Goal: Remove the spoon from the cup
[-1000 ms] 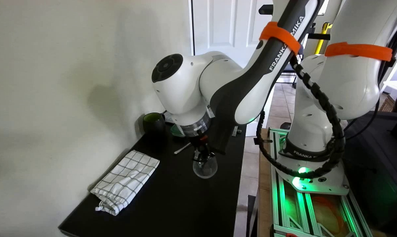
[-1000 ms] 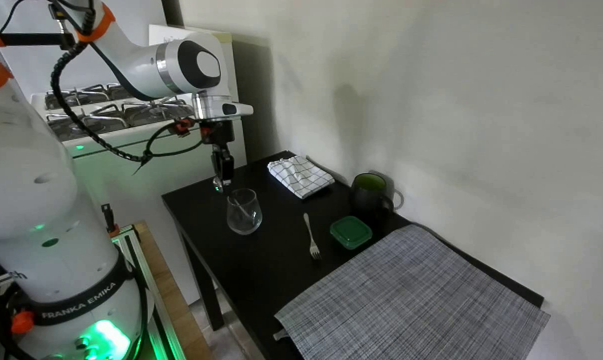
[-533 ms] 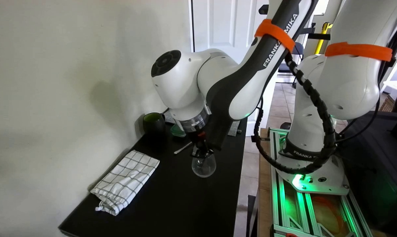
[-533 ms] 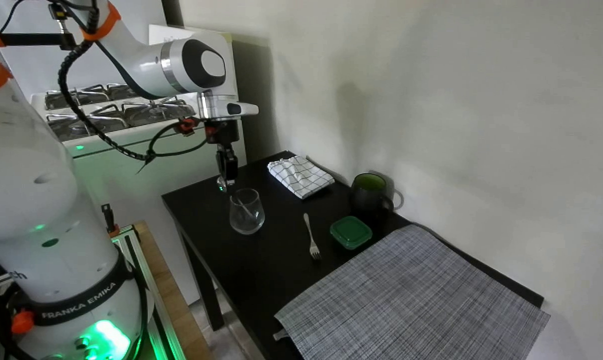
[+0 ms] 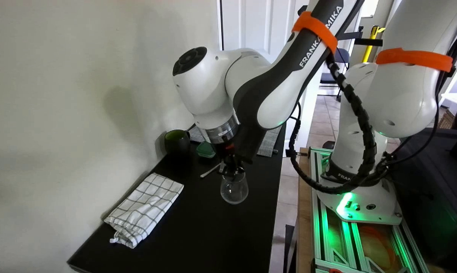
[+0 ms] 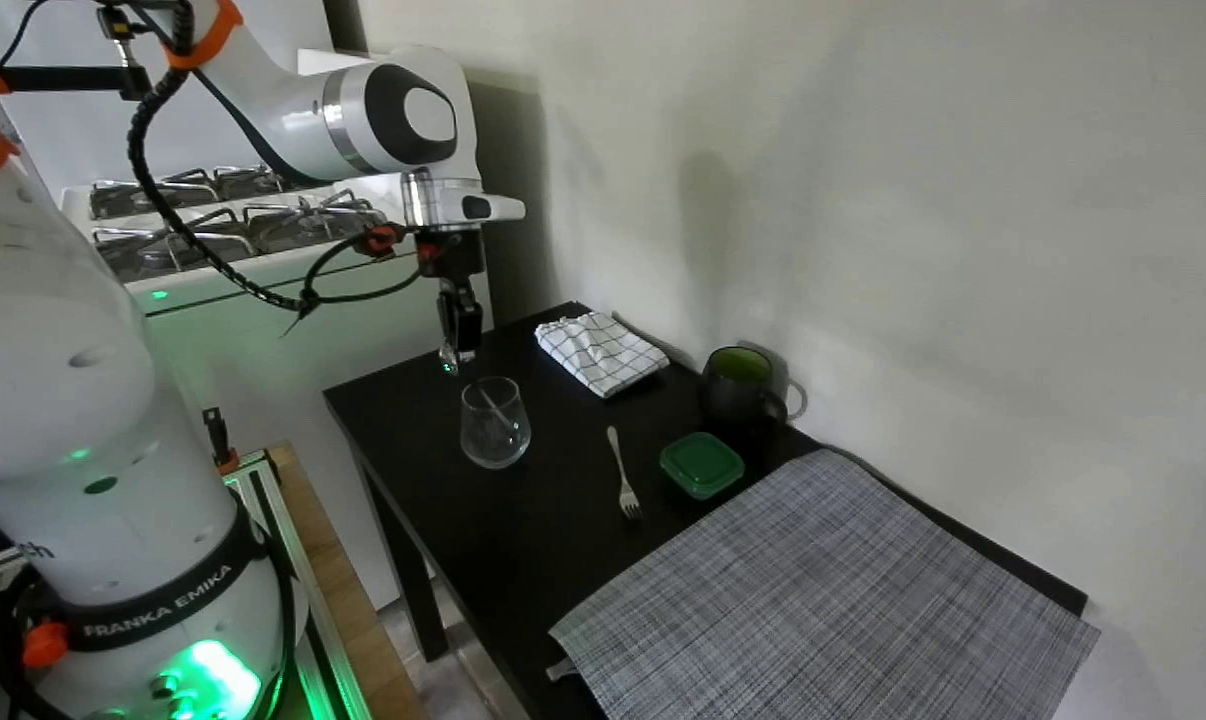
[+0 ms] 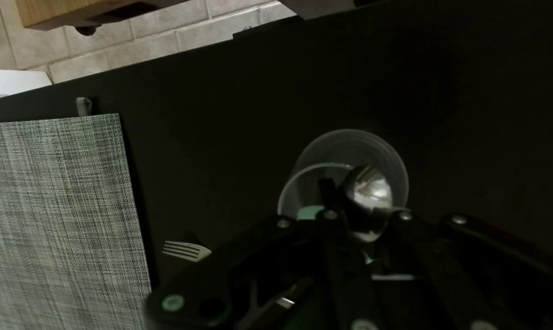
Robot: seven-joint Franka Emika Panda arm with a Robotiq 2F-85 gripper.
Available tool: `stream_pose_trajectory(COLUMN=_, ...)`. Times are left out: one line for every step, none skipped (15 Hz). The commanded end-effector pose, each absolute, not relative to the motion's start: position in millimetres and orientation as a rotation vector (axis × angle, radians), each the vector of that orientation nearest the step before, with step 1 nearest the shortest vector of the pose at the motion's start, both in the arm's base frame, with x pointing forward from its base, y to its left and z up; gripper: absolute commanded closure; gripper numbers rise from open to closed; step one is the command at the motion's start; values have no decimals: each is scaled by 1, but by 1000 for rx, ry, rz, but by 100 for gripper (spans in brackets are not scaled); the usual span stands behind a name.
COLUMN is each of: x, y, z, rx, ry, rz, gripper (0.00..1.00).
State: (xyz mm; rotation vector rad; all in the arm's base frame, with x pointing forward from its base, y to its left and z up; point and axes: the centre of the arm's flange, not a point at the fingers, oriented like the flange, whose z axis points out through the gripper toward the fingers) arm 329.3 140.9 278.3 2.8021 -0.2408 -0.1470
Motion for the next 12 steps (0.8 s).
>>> stream_pose_trajectory(x=315, y=136, z=301, rx=2822, ry=-212, rz=-178, gripper=97)
stream_pose_trajectory(x=314, y=136, z=304, rx=2823, ry=-207, rz=-179, gripper=97)
stream_pose_trajectory(x=314, y=136, z=308, rx=2829, ry=-199, rz=-186, gripper=97)
stream_pose_trajectory(x=314, y=137, z=312, rx=2835, ry=-190, rz=-187, gripper=97)
stream_pose_trajectory(x=314, y=137, z=316, rx=2839, ry=-184, rz=-188, gripper=97)
stream_pose_trajectory(x=314, y=137, z=320, rx=2843, ry=-179, rz=-188, gripper=97)
stream_pose_trajectory(x=315, y=137, z=324, rx=2849, ry=-174, rz=-188, gripper=97)
stream_pose_trajectory(x=317, y=137, z=327, rx=2854, ry=-170, rz=-186, gripper=97)
stream_pose_trajectory(x=318, y=137, z=331, rx=2858, ry=-167, rz=-186, gripper=97)
stream_pose_trajectory(x=319, y=136, z=336, rx=2864, ry=-163, rz=-186, gripper=97)
stream_pose_trajectory(x=321, y=136, z=343, rx=2872, ry=-155, rz=-193, gripper=97)
stream_pose_trajectory(x=322, y=135, z=348, rx=2878, ry=-148, rz=-197, gripper=97)
